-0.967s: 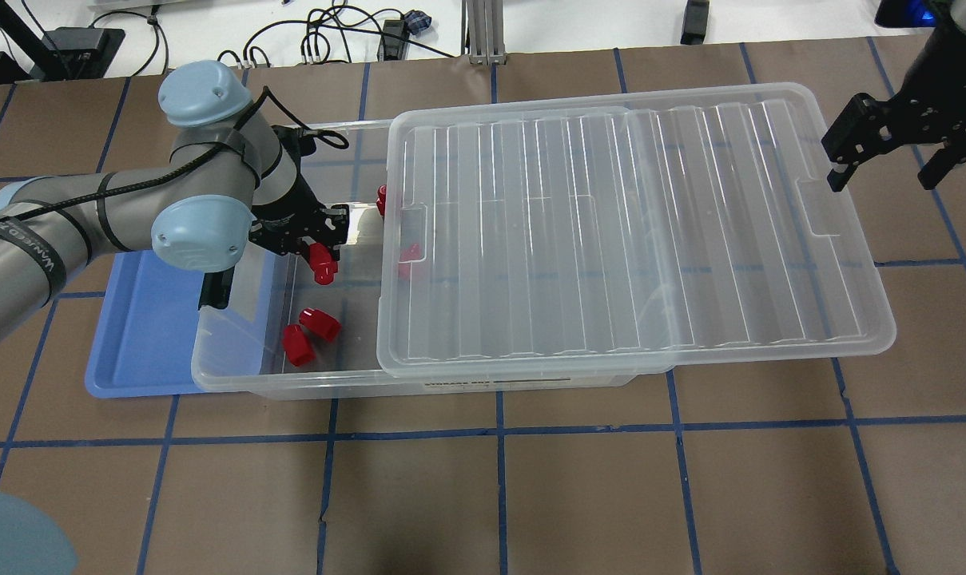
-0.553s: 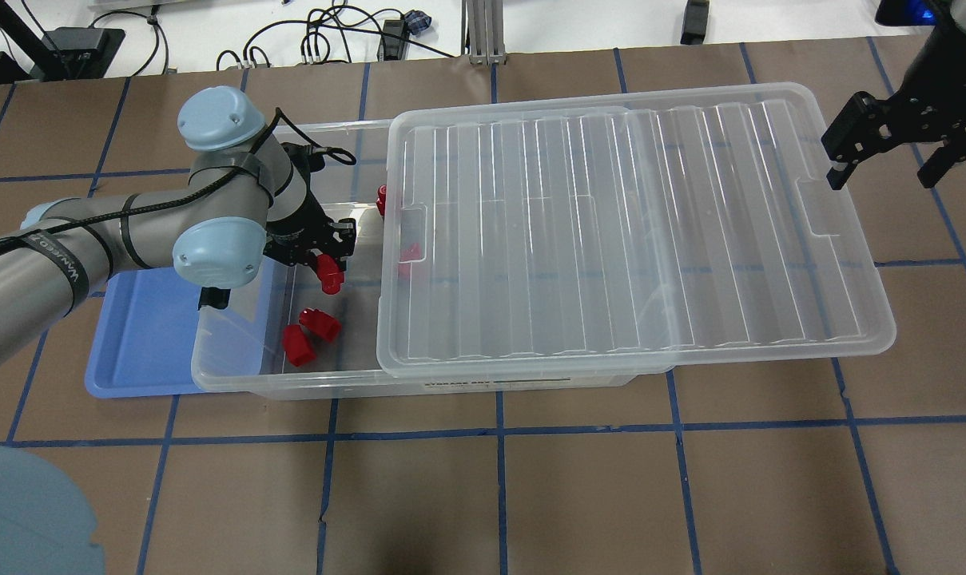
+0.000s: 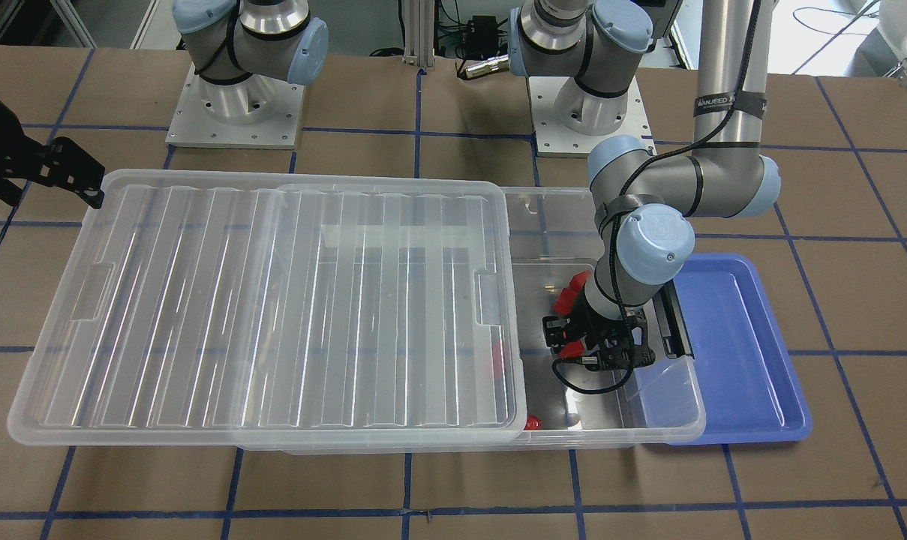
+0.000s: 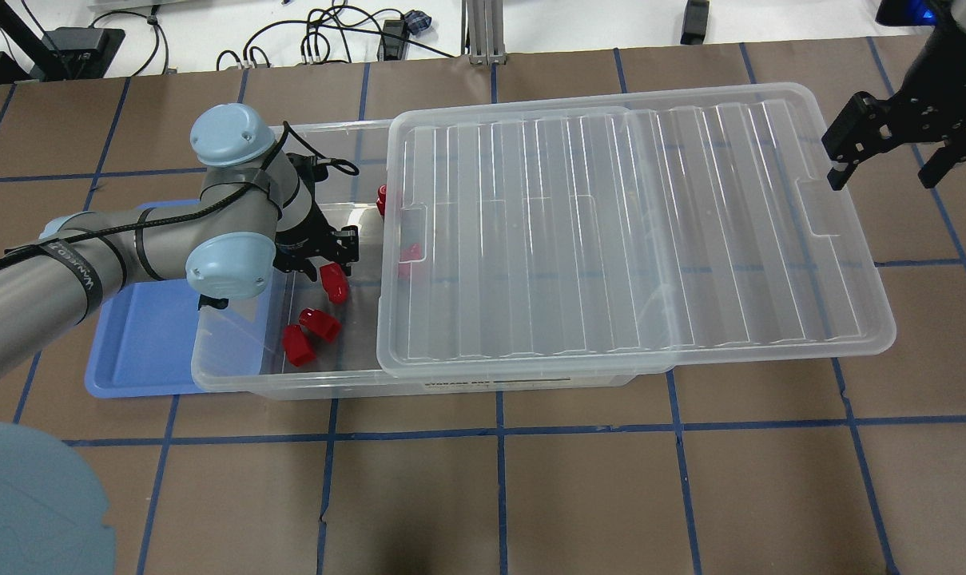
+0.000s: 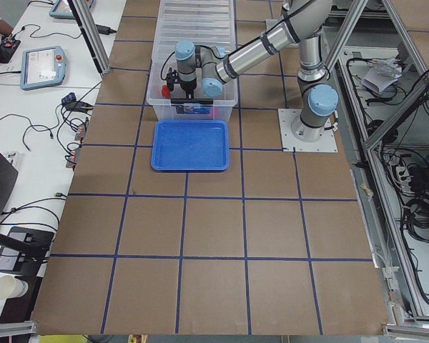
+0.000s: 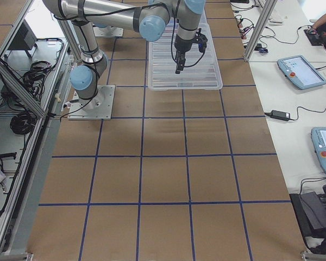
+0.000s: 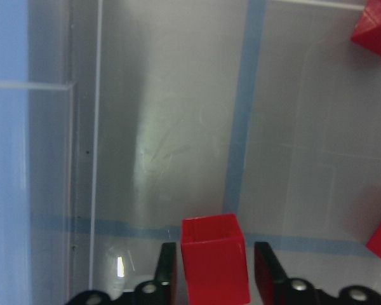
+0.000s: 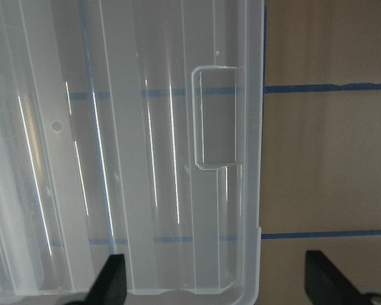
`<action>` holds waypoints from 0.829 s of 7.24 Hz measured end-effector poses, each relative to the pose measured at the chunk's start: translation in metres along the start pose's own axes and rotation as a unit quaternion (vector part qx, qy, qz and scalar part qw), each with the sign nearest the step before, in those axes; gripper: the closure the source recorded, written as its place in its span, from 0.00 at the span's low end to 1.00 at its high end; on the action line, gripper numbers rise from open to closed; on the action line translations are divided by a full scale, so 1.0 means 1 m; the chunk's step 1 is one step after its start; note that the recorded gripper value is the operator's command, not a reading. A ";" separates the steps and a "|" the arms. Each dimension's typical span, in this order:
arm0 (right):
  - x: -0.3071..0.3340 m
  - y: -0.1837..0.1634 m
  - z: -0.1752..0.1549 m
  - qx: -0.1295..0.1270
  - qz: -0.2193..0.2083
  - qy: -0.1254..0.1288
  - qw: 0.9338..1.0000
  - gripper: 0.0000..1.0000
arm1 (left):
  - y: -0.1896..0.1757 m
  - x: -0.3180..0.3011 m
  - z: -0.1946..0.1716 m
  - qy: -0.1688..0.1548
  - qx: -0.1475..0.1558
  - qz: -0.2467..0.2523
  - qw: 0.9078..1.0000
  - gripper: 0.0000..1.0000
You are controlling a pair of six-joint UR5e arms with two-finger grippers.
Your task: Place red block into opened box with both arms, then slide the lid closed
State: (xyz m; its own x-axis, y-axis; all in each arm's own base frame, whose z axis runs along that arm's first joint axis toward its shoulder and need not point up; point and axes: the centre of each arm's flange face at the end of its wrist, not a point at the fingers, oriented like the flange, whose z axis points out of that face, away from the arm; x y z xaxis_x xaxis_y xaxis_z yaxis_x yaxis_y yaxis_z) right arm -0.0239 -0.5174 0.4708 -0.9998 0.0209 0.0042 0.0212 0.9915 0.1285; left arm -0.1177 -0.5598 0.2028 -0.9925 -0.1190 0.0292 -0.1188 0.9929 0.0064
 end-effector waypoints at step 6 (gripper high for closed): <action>0.000 -0.001 0.000 0.005 0.001 -0.002 1.000 0.00 | 0.006 0.018 -0.046 -0.001 0.026 0.015 1.000 0.00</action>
State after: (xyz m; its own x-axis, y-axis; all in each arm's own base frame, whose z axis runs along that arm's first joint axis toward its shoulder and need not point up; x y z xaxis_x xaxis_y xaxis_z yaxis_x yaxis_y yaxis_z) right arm -0.0235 -0.5186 0.4711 -0.9997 0.0228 -0.0006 0.0225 0.9927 0.1188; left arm -0.1351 -0.5557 0.2493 -0.9957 -0.0884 0.0270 -0.0896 0.9949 -0.0464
